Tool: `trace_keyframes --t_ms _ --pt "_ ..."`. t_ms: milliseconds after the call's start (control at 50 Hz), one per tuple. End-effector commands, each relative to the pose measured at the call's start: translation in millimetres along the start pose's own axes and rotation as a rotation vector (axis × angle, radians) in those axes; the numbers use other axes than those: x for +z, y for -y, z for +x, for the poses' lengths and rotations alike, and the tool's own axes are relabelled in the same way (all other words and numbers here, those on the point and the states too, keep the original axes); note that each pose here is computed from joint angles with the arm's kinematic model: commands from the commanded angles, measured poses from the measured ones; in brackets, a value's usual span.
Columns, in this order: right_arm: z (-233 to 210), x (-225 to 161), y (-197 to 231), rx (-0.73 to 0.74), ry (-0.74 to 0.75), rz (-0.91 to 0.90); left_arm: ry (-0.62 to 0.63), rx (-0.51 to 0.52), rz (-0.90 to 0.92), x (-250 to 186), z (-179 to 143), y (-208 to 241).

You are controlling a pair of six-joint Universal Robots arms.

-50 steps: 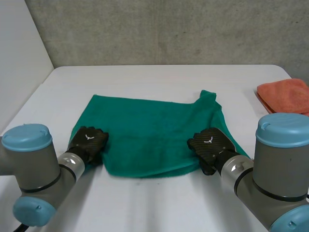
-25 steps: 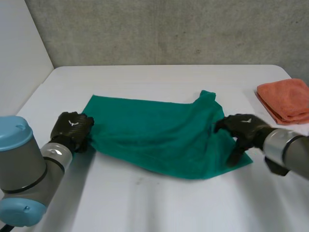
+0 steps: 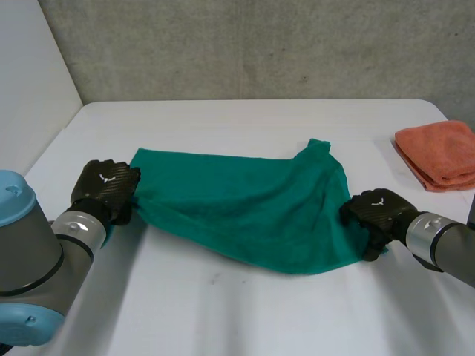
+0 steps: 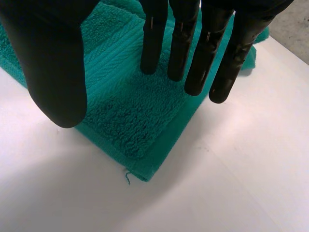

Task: Fold the laundry.

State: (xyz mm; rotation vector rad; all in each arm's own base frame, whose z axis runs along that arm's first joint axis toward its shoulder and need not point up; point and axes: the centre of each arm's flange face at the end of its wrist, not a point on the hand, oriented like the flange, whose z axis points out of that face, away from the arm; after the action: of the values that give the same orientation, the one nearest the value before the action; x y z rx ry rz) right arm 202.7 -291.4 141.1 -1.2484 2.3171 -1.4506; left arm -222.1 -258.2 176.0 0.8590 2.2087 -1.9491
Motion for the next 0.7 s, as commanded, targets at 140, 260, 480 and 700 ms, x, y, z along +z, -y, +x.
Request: trace_keyframes --t_ms 140,260,480,700 --pt "-2.2 11.2 -9.1 -0.017 0.006 0.001 -0.004 -0.001 -0.002 0.1 0.9 -0.9" --pt "-2.8 12.8 -10.5 -0.047 0.007 0.000 -0.001 -0.002 -0.004 0.5 0.0 -1.2" --pt "-1.1 18.5 -13.8 -0.061 0.000 0.004 -0.001 -0.001 -0.004 0.3 0.4 -1.1" --pt "1.7 20.9 -11.3 -0.066 -0.008 0.013 0.000 -0.001 -0.001 0.1 0.0 -0.2"
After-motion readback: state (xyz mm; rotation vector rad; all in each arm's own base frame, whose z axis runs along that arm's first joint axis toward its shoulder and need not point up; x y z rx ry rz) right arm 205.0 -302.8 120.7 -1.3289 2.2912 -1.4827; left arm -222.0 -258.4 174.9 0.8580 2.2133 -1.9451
